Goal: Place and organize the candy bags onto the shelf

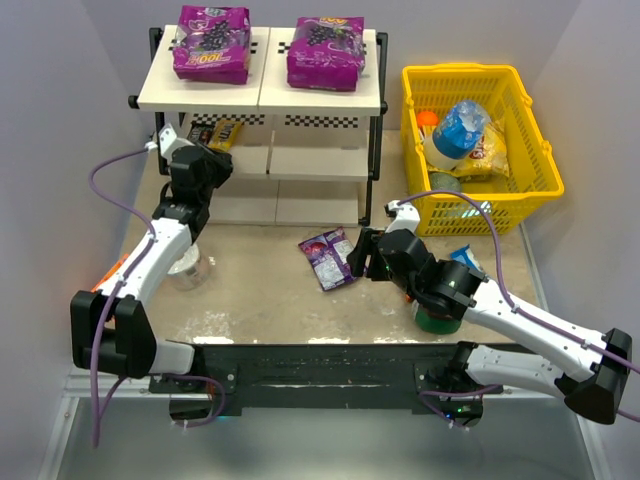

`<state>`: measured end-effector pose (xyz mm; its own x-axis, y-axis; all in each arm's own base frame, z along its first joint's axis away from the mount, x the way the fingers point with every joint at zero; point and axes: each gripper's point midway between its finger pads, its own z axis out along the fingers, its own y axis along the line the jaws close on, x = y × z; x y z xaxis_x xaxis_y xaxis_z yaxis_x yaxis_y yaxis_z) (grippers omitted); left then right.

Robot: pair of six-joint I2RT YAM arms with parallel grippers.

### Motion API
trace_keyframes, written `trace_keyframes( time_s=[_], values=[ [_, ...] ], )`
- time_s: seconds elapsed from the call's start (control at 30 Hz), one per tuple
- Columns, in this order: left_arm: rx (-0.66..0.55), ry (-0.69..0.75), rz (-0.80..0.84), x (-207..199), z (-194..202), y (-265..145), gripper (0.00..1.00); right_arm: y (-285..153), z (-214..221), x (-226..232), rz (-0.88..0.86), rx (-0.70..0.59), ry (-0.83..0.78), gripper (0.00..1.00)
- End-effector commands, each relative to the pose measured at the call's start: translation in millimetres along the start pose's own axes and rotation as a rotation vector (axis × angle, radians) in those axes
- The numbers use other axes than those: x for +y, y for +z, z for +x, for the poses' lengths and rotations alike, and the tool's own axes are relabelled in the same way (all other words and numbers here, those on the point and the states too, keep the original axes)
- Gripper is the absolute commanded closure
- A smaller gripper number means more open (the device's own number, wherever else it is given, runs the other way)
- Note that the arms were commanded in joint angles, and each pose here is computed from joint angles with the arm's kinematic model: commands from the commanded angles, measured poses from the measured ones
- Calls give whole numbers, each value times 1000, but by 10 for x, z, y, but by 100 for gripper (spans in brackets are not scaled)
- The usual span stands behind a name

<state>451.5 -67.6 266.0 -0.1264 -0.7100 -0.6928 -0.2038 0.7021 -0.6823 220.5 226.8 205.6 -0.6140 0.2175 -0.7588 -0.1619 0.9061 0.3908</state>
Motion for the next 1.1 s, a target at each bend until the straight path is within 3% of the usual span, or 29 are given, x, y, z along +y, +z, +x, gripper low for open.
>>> trace_keyframes(
  time_s=[0.0, 0.33, 0.43, 0.6, 0.77, 0.87, 1.07],
  values=[
    [-4, -10, 2, 41, 27, 2, 79, -49, -198, 58, -3, -55, 19, 32],
    [-16, -8, 157, -356, -198, -331, 76, -52, -223, 29, 18, -61, 23, 32],
    [-2, 0, 206, -458, -248, -545, 68, -32, -248, 4, 42, -64, 19, 31],
    [30, 31, 253, -466, -228, -898, 39, 93, -305, -172, 117, -50, 1, 25],
    [116, 108, 261, -311, -13, -1129, 18, 319, -334, -584, 206, -8, 10, 20],
    [190, 150, 282, -203, 212, -1194, 13, 414, -292, -899, 302, 15, 2, 20],
    [369, 149, 324, 131, 871, -1210, 13, 596, -99, -1443, 463, 77, 14, 22]
  ],
)
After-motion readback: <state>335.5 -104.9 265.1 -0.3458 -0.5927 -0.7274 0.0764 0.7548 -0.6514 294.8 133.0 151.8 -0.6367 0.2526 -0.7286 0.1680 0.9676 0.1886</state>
